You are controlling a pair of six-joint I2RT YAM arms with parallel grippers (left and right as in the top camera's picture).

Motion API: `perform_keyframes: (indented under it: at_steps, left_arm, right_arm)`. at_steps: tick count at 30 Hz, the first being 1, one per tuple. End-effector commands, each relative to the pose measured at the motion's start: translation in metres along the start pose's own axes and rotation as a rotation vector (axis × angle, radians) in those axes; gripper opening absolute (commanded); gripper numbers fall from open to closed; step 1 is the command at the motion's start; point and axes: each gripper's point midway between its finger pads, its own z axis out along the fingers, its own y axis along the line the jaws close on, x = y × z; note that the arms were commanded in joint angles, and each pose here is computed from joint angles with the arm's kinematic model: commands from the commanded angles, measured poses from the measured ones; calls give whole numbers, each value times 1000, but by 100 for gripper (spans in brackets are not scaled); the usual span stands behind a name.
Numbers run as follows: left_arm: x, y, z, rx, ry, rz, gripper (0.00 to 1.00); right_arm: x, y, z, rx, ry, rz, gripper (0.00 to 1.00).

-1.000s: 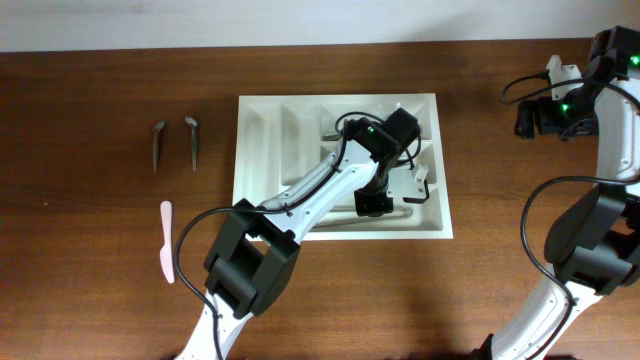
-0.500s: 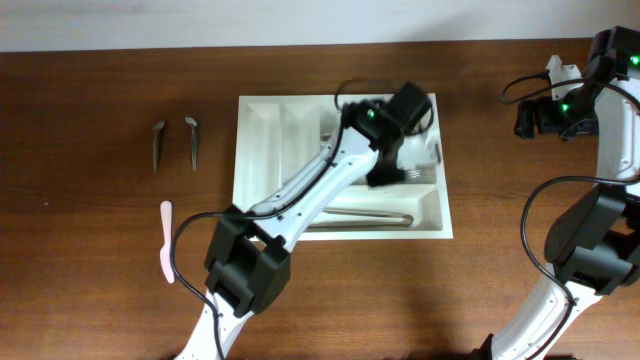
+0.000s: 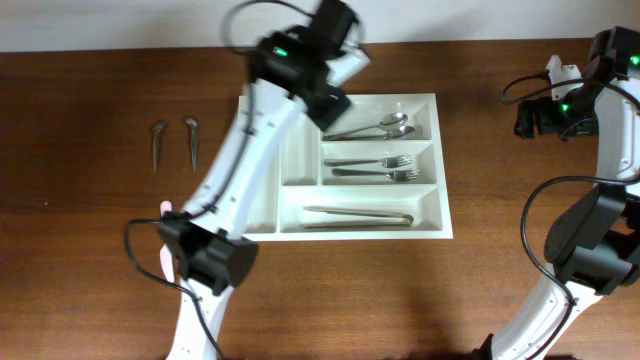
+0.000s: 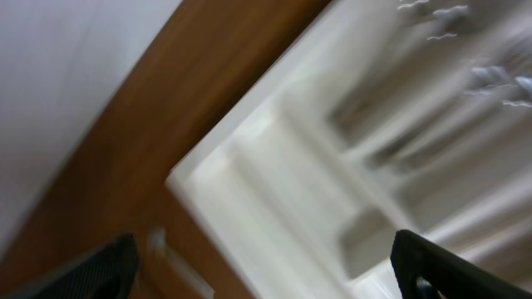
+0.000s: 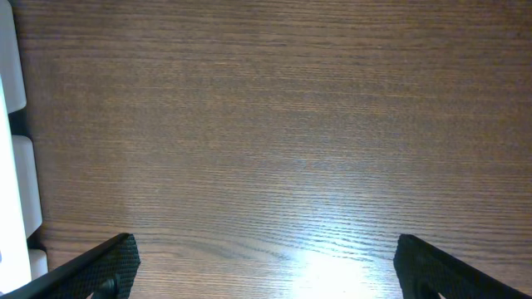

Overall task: Pack container
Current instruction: 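Open the left gripper and withdraw it up to the left of the tray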

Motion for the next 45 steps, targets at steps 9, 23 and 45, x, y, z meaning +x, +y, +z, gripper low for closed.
perform_keyframes:
  at_steps: [9,23,45]
  left_arm:
    - [77,149,26,-1,5,-568,99]
    - [143,165,120,-11,235,-739,99]
    - [194,127,205,96,444,-807,99]
  right_arm:
    - [1,1,4,-11,4,-8,99]
    - [1,1,4,-11,4,-8,99]
    - [1,1,4,-11,4,-8,99]
